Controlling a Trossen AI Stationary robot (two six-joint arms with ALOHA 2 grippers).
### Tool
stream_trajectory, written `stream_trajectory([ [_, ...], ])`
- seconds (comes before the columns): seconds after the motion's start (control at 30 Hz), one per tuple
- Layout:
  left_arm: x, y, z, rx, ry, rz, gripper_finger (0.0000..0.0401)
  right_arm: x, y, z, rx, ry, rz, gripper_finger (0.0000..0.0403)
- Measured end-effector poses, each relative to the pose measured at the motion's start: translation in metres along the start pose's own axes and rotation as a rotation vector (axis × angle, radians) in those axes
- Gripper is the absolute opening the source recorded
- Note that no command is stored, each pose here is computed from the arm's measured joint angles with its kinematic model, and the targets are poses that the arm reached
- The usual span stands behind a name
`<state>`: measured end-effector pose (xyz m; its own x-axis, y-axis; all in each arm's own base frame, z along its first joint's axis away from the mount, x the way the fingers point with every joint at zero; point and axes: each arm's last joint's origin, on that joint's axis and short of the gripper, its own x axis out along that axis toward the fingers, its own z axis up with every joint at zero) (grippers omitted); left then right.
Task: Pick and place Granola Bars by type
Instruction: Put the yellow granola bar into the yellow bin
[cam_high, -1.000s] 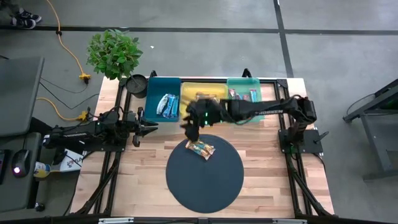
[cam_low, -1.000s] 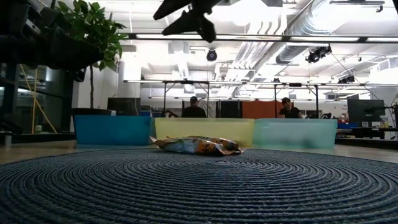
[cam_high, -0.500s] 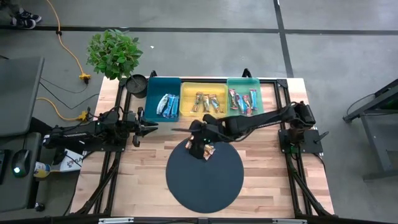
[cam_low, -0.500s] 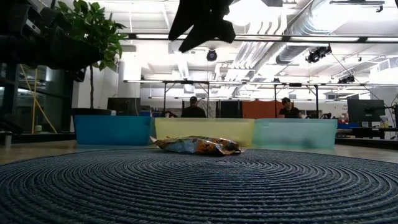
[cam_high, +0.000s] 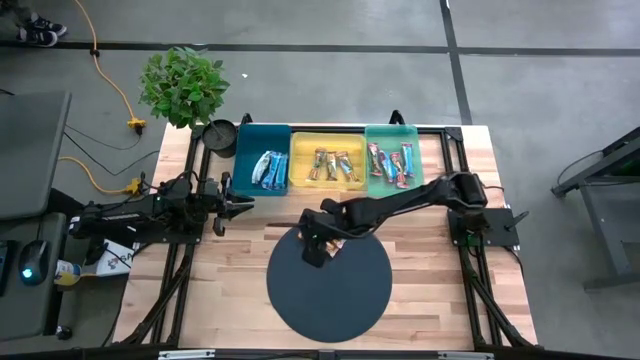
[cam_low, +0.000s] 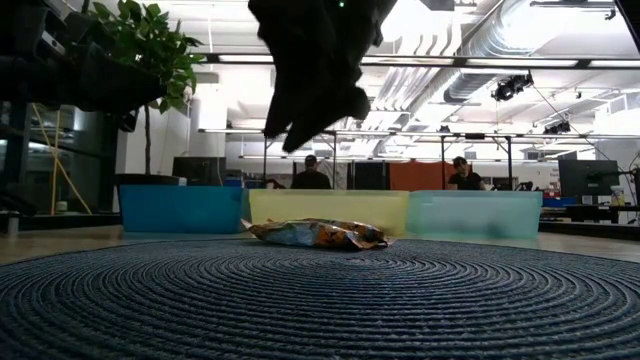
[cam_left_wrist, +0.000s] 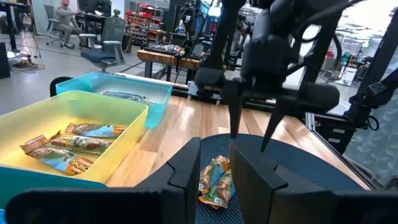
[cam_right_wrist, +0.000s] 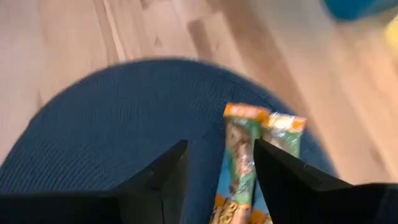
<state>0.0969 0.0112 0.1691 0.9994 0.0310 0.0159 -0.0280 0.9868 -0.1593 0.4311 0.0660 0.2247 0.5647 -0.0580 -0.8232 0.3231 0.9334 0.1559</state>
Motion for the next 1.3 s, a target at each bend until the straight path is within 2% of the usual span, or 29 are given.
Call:
stream_trajectory([
  [0.2,0.0,0.0,0.0,0.0,0.0,0.0,0.0082,0.015,-0.001,-0.008,-0.002,0.096,0.041,0.0165],
  [0.4,0.0,0.0,0.0,0.0,0.0,0.0,0.0082,0.021,-0.004,-0.015,0.009,0.16,0.01,0.0165],
  [0.93,0.0,0.0,0.0,0.0,0.0,0.0,0.0082,0.034,-0.006,-0.021,0.011,0.178,-0.018,0.0165],
  [1.3,0.0,0.0,0.0,0.0,0.0,0.001,0.0082,0.055,-0.007,-0.03,0.021,0.206,-0.058,0.0165],
])
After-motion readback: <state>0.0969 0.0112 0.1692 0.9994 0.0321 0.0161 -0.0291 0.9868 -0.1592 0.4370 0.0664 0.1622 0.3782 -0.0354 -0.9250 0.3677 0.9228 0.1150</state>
